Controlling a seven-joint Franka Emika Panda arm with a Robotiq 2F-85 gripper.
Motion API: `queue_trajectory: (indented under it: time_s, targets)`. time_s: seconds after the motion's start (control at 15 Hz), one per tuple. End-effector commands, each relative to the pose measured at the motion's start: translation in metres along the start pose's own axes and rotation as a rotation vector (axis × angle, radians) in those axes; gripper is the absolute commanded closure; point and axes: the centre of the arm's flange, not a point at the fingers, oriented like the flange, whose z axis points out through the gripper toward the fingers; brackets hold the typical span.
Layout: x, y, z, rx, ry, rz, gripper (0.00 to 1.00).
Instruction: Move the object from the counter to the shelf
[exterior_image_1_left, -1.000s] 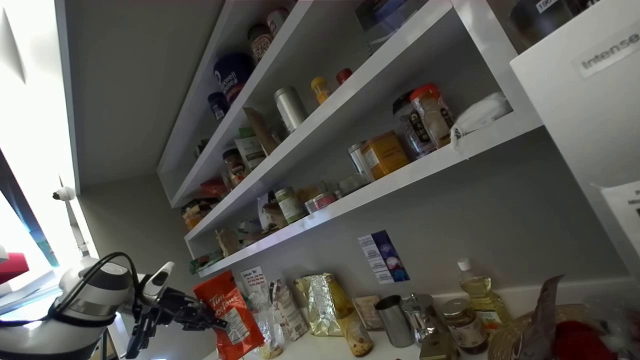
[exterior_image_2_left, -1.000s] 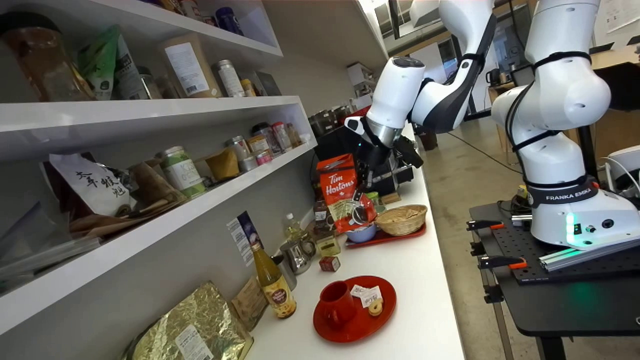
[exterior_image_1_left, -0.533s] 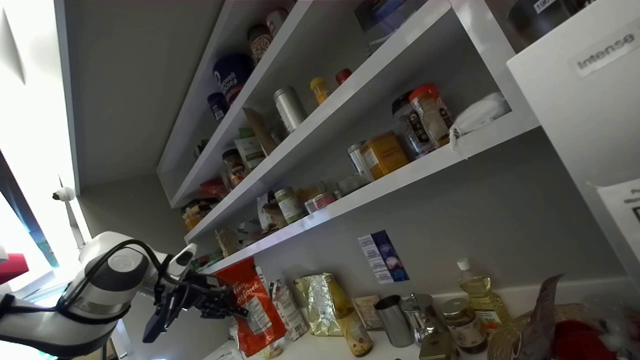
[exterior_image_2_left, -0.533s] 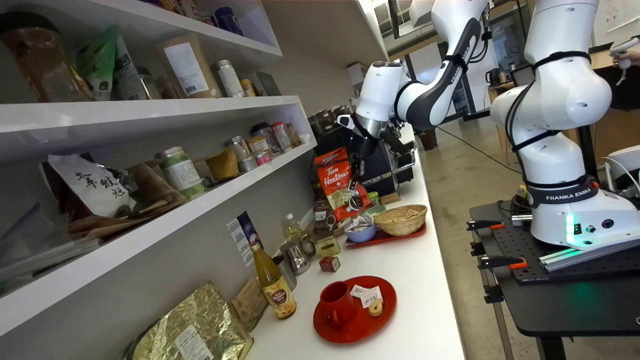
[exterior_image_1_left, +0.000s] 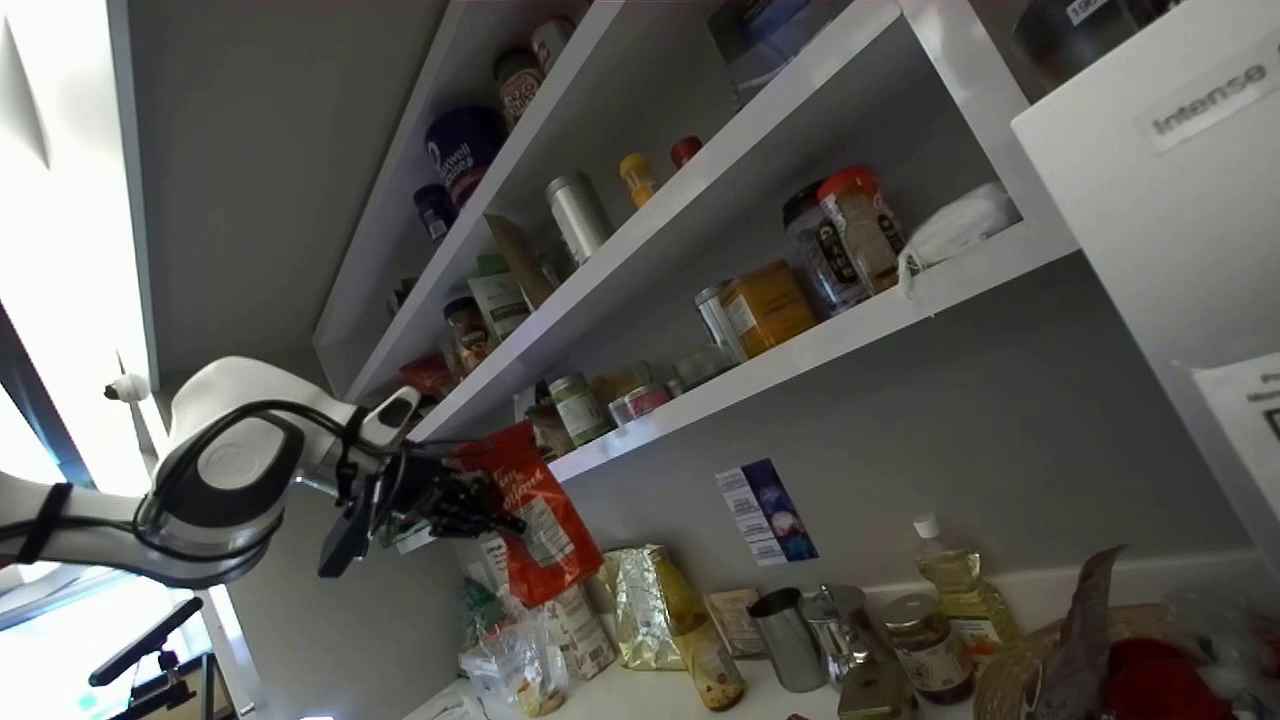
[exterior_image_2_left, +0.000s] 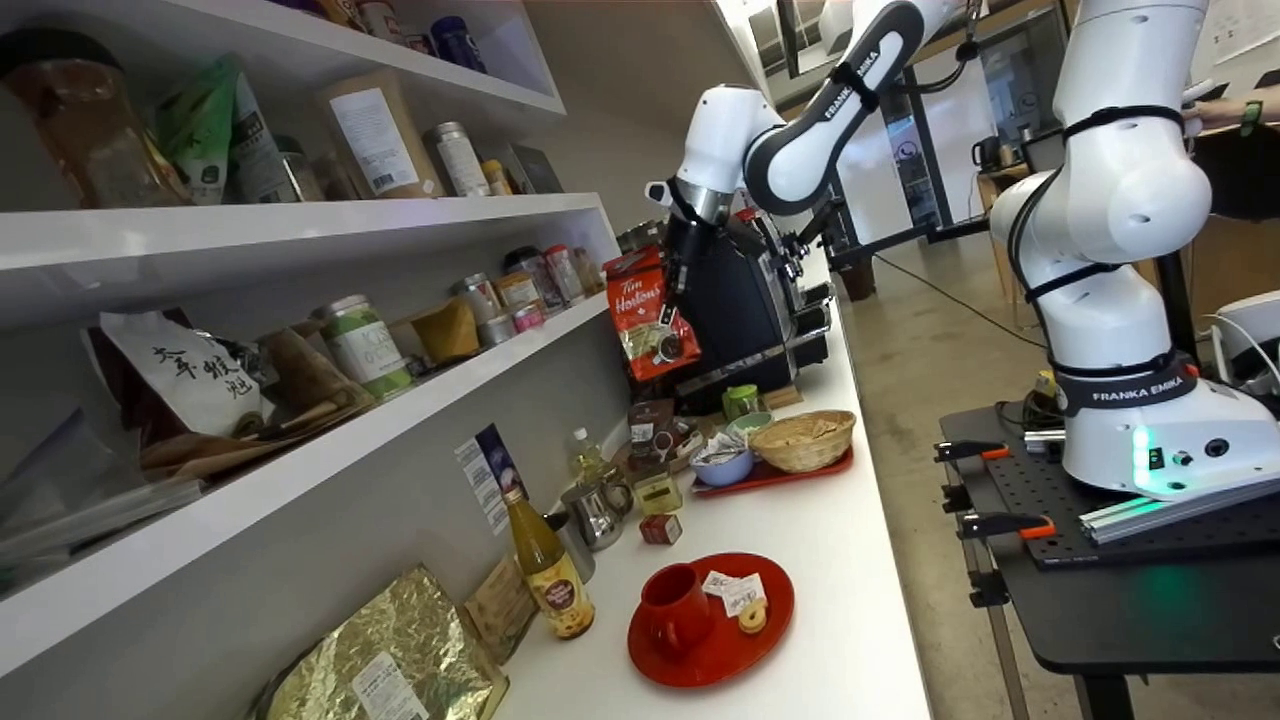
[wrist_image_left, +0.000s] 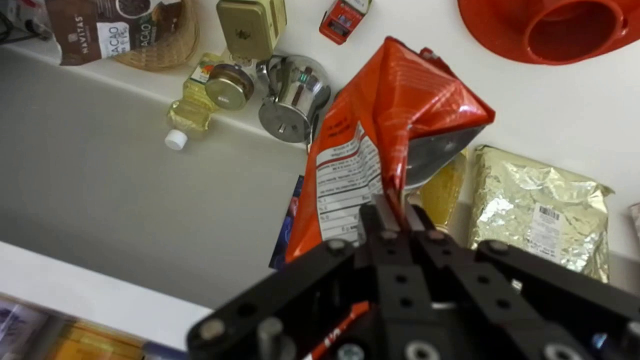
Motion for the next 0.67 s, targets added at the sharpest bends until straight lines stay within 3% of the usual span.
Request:
queue_trajectory:
  time_s: [0.0, 0.6]
  targets:
    - [0.039, 0.037, -0.008, 0.001, -0.008, -0.001, 0.99]
    - [0.065, 0.100, -0.016, -0.049, -0.076, 0.064, 0.99]
